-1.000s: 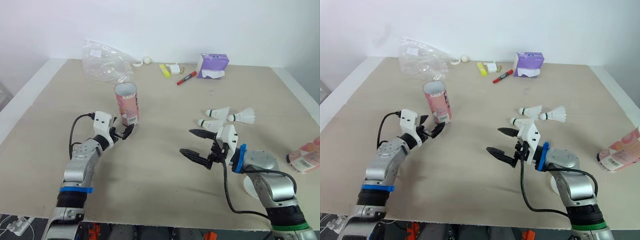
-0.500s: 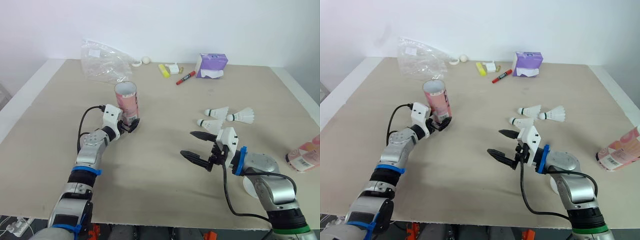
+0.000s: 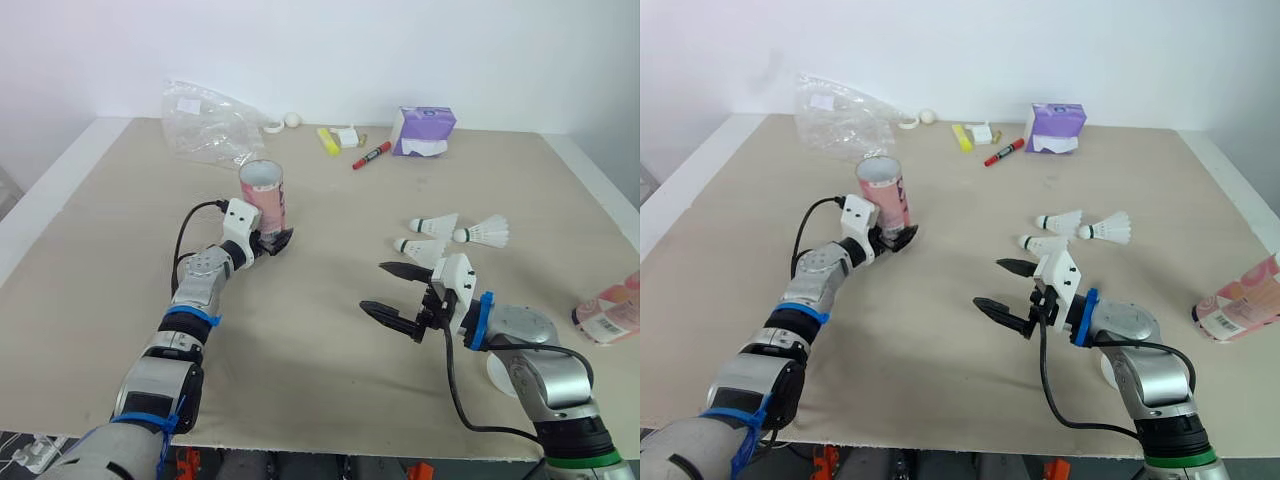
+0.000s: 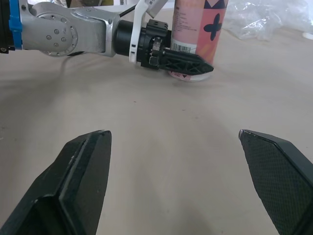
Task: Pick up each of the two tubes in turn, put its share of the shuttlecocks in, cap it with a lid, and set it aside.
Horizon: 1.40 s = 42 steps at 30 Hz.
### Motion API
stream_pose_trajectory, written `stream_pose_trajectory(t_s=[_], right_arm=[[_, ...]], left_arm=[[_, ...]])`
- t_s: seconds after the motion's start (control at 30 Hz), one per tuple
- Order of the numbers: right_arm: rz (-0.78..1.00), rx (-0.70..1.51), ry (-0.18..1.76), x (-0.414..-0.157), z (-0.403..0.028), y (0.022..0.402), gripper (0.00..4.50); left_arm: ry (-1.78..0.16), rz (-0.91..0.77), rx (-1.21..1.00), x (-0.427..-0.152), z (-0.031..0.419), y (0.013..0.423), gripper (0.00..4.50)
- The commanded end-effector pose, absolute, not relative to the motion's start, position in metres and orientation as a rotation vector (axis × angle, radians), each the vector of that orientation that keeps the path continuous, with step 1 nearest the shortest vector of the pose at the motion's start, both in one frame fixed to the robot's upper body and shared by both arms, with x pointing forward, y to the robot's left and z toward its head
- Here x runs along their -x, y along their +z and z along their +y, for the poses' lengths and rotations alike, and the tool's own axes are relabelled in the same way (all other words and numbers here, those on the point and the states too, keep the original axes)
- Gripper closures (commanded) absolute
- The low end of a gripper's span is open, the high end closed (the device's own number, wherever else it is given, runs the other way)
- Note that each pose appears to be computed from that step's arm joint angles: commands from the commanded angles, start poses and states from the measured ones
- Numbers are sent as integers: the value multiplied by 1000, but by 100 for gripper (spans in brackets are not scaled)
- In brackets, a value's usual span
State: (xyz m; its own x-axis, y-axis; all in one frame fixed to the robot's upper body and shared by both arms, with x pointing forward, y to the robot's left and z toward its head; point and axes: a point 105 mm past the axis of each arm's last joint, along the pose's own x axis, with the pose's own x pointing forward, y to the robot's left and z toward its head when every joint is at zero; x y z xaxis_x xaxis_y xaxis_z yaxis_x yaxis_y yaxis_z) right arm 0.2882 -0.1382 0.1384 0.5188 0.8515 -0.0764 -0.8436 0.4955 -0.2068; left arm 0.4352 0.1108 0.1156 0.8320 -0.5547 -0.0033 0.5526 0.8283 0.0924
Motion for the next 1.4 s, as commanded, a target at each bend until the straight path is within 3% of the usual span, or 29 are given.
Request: stream_pose_trajectory(t_s=[0.03,0.07,0.13,0.53,0.77,1.0,1.2,1.4], right_arm=[[-88,263,1025,-284,-138,152,3],[-86,263,1025,-284,-138,151,0],[-85,263,1025,-283,-138,151,0],[-123,225,1017,-285,-136,161,0],[-146,209,1037,-271,-139,170,0],[-108,246,1123,-240,-141,168,0],[-84,276,1162,-226,-141,162,0],[-73,279,1166,-222,-141,156,0]], left_arm=[[-593,-76,-105,-437,113,128,0],[-590,-77,-101,-437,114,128,52],[-577,-84,-106,-438,115,128,96],[-609,-135,-153,-434,118,140,96],[-873,-192,-332,-400,97,147,96],[-1293,-110,-480,-336,66,142,96],[-1500,11,-572,-310,48,142,96],[-1606,102,-720,-302,43,139,96]])
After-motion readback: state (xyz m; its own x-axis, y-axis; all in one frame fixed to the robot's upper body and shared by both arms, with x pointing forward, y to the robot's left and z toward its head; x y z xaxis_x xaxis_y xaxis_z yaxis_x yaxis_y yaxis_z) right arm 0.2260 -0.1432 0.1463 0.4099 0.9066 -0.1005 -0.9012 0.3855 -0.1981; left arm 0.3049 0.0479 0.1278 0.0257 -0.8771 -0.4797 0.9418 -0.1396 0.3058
